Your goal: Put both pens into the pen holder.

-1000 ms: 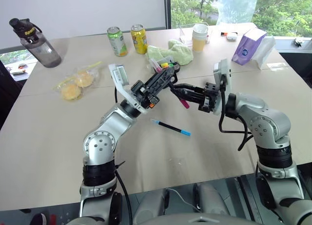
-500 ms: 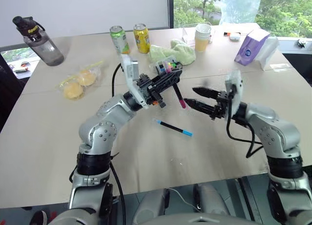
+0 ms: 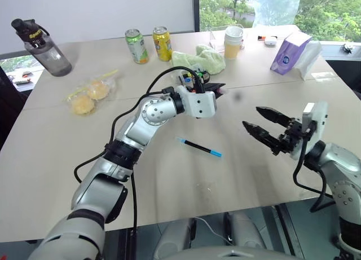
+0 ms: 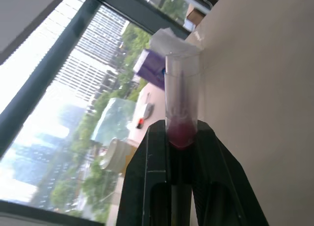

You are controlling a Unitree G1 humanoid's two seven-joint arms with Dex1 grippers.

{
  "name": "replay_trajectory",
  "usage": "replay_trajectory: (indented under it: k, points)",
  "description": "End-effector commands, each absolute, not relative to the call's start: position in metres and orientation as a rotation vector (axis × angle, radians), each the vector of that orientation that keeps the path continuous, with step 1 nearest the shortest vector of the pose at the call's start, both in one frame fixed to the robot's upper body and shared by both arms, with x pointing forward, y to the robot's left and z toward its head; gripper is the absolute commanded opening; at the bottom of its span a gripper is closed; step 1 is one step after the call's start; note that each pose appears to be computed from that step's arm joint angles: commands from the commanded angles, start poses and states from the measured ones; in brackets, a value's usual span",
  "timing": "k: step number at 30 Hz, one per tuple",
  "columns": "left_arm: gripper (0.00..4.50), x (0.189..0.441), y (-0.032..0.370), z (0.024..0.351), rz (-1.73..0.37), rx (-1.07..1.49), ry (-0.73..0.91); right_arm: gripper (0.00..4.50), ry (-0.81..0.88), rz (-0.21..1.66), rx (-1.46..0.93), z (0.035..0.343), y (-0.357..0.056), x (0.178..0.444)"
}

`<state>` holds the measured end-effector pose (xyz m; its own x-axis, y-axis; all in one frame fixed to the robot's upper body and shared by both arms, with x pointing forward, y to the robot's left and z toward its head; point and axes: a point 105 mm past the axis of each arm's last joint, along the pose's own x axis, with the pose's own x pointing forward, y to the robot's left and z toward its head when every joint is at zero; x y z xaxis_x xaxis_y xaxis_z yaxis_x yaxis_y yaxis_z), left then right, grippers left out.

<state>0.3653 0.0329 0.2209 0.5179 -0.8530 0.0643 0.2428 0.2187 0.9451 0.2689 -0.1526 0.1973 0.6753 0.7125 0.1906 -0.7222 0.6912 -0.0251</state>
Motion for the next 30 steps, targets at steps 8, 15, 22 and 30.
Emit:
replay_trajectory:
  k: [8, 15, 22, 30]
  points:
    - [0.0, 0.348, 0.016, 0.247, -0.701, 1.121, -0.958, 3.57, -0.293, 0.754, -0.024, 0.217, -0.171, 0.264]
    - [0.0, 0.37, 0.026, 0.252, -0.601, 1.114, -0.892, 3.57, -0.329, 0.749, -0.061, 0.226, -0.172, 0.267]
    - [0.0, 0.384, 0.026, 0.252, -0.561, 1.101, -0.847, 3.57, -0.328, 0.754, -0.068, 0.226, -0.172, 0.272]
    - [0.0, 0.397, 0.038, 0.246, -0.547, 1.063, -0.775, 3.57, -0.332, 0.751, -0.068, 0.226, -0.171, 0.274]
